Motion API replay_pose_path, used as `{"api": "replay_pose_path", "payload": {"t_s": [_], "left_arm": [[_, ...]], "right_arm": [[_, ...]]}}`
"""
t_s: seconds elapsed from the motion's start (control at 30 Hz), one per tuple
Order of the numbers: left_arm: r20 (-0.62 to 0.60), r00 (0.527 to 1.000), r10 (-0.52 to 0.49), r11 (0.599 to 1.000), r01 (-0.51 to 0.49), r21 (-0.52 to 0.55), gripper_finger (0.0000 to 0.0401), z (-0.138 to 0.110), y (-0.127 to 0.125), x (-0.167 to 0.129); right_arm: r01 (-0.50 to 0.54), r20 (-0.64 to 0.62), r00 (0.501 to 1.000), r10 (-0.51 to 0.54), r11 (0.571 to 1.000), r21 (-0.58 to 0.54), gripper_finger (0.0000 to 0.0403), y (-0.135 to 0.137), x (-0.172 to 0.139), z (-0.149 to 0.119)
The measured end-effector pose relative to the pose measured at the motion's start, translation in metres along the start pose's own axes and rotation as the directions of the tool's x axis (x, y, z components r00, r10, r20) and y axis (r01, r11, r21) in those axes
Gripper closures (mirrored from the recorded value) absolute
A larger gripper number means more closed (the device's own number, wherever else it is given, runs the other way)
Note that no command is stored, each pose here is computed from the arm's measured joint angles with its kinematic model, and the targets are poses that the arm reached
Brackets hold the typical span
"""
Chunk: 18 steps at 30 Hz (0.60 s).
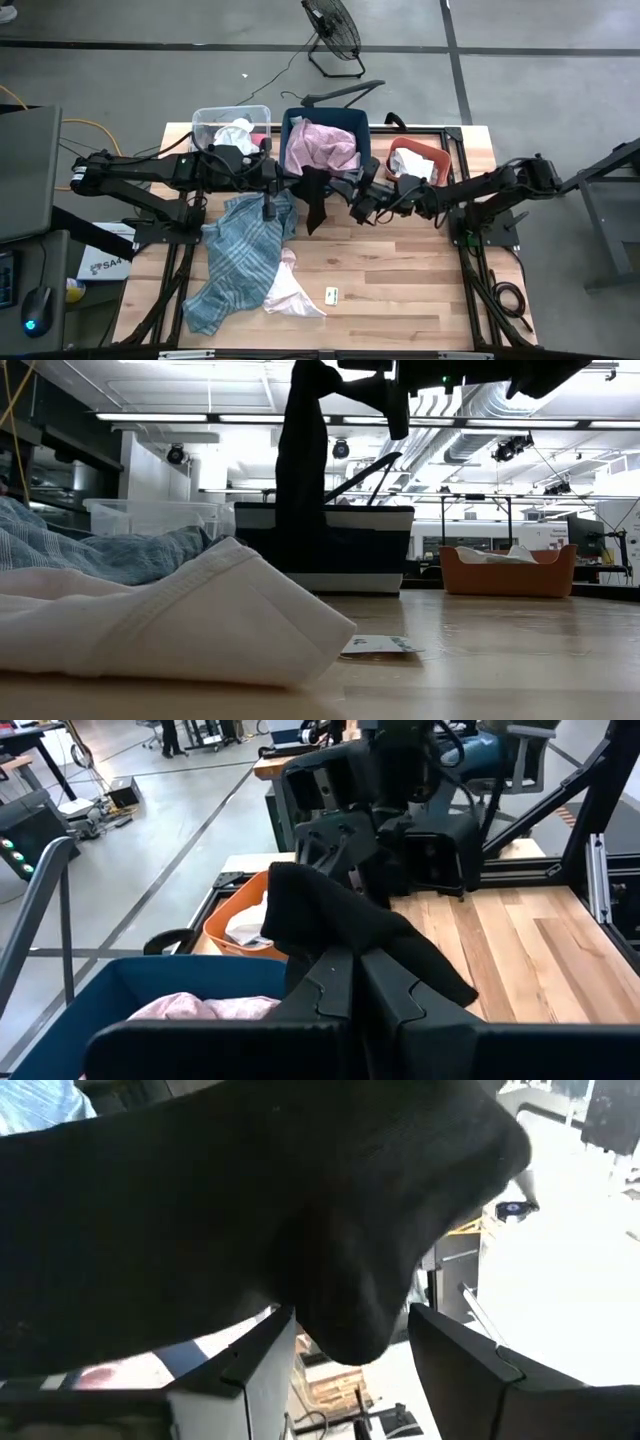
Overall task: Pick & Place Cloths
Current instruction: Put the black sock into the orange bin
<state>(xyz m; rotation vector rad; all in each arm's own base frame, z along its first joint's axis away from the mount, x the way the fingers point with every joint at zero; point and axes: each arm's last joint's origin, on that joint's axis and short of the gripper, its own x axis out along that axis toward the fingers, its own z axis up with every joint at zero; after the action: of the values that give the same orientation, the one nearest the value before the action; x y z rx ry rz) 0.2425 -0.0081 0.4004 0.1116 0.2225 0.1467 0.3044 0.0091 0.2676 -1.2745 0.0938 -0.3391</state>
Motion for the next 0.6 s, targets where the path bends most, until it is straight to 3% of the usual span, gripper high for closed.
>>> {"api": "replay_pose_path", "payload": {"t_s": [0.6], "left_arm": [[0.0,1.0,-0.004,1.0,0.004,-0.008,0.0401,0.0,0.0,0.0]], "right_arm": [[0.031,0.03,0.999,-0.028,0.992,-0.12,0.0215,-0.003,0.011,-0.009]]}}
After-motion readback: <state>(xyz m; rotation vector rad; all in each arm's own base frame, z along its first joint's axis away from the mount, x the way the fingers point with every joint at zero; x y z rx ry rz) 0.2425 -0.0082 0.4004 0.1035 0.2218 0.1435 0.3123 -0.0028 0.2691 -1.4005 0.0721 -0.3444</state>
